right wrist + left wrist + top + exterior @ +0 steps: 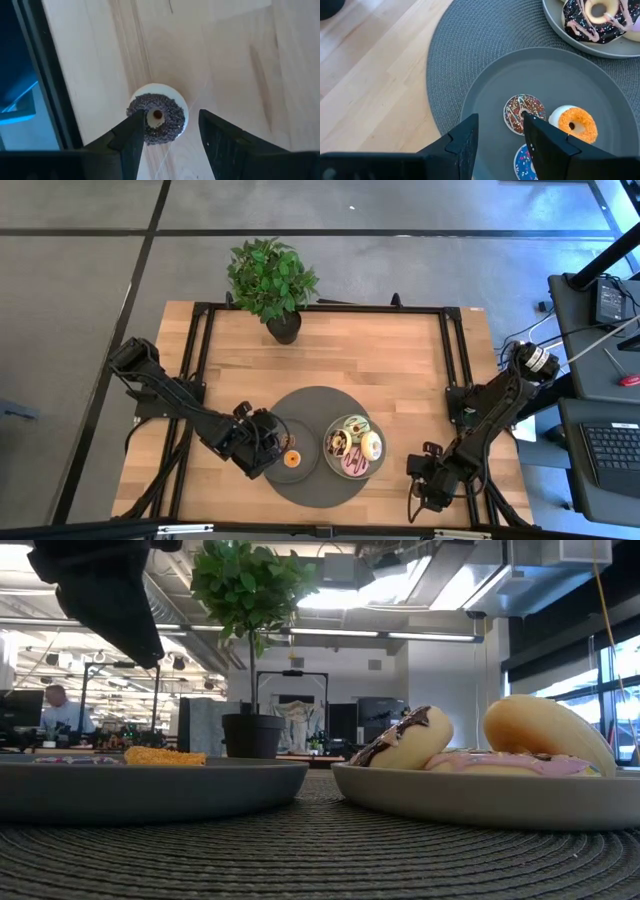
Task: Pick & Place donuts
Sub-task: Put the black donut on the dark gray plate
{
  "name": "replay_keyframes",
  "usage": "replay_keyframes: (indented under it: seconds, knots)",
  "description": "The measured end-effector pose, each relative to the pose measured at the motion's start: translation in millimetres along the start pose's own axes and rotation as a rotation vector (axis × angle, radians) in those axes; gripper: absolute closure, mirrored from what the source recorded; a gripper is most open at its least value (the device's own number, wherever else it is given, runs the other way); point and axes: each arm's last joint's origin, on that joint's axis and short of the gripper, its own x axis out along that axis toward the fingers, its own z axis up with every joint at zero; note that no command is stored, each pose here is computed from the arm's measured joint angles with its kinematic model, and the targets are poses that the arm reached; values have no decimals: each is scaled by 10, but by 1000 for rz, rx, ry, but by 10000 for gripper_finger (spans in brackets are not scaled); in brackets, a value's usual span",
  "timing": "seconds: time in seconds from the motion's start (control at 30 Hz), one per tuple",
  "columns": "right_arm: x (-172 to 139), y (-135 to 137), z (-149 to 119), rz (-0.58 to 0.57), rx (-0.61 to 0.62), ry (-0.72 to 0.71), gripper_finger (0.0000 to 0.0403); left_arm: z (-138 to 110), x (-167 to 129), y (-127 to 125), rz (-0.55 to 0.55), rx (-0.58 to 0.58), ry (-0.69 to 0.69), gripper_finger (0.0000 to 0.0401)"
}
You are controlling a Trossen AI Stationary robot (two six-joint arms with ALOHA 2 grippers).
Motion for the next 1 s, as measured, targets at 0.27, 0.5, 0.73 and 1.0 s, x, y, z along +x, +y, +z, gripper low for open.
replay_keyframes:
  seconds: [0.27,0.5,0.73,1.0]
  knots:
    - [173,0,-47,-57,-22,23,215,4,0,-12,-12,-8,-1,253]
    - [231,-6,-54,-75,-15,35,238,8,0,-23,-22,-15,-4,249]
    - [219,4,-54,-49,-13,72,331,10,0,-26,-24,-17,-7,253]
    - [61,-72,110,8,52,132,384,7,-2,-26,-29,39,4,249]
